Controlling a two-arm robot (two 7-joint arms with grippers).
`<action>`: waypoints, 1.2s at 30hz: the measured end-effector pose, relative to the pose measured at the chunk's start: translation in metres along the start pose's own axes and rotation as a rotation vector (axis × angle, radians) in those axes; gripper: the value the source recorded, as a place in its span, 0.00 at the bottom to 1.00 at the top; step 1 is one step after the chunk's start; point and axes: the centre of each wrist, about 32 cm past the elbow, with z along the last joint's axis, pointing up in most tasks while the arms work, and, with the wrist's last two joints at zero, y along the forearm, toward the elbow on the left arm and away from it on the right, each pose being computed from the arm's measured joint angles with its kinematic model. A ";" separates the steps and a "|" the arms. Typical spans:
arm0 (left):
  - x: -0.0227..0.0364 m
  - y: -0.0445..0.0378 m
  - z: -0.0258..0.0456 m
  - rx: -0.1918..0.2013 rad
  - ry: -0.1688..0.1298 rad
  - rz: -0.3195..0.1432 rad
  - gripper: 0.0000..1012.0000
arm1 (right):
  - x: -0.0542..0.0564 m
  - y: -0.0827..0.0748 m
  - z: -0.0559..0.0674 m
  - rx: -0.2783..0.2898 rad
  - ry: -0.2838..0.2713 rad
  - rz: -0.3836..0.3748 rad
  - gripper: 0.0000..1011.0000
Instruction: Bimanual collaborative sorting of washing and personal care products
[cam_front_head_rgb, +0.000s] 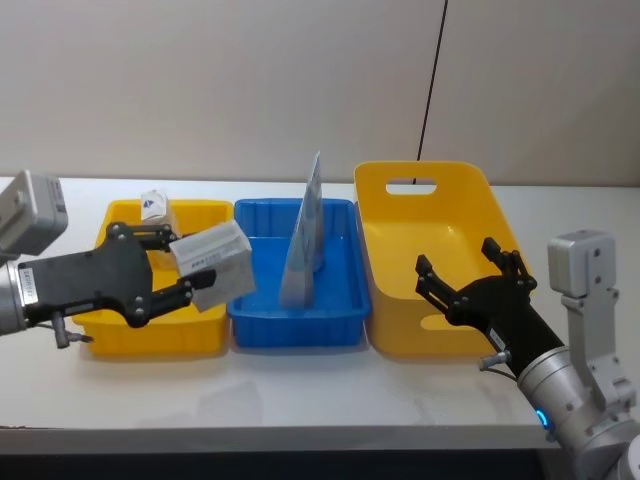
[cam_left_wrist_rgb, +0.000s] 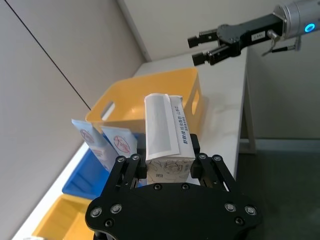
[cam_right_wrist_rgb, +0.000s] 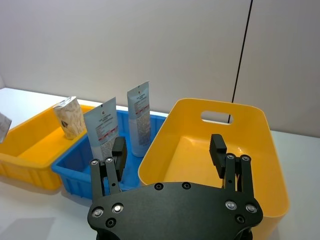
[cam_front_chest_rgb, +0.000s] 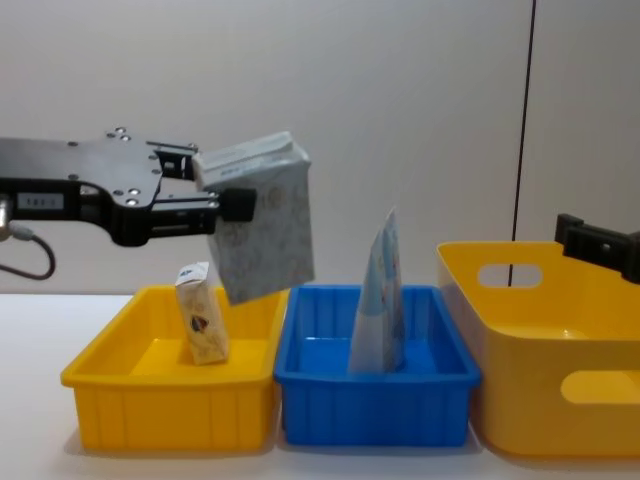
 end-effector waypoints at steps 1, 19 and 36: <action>0.0009 0.0017 -0.0001 0.009 0.006 -0.006 0.41 | 0.000 0.000 0.000 0.000 0.000 0.000 0.99; 0.0130 0.0102 0.0057 0.083 0.040 -0.091 0.41 | 0.000 0.000 0.000 0.000 0.000 0.000 0.99; 0.0159 0.0126 0.0098 0.081 0.026 -0.129 0.41 | 0.000 0.000 0.000 0.000 0.000 0.000 0.99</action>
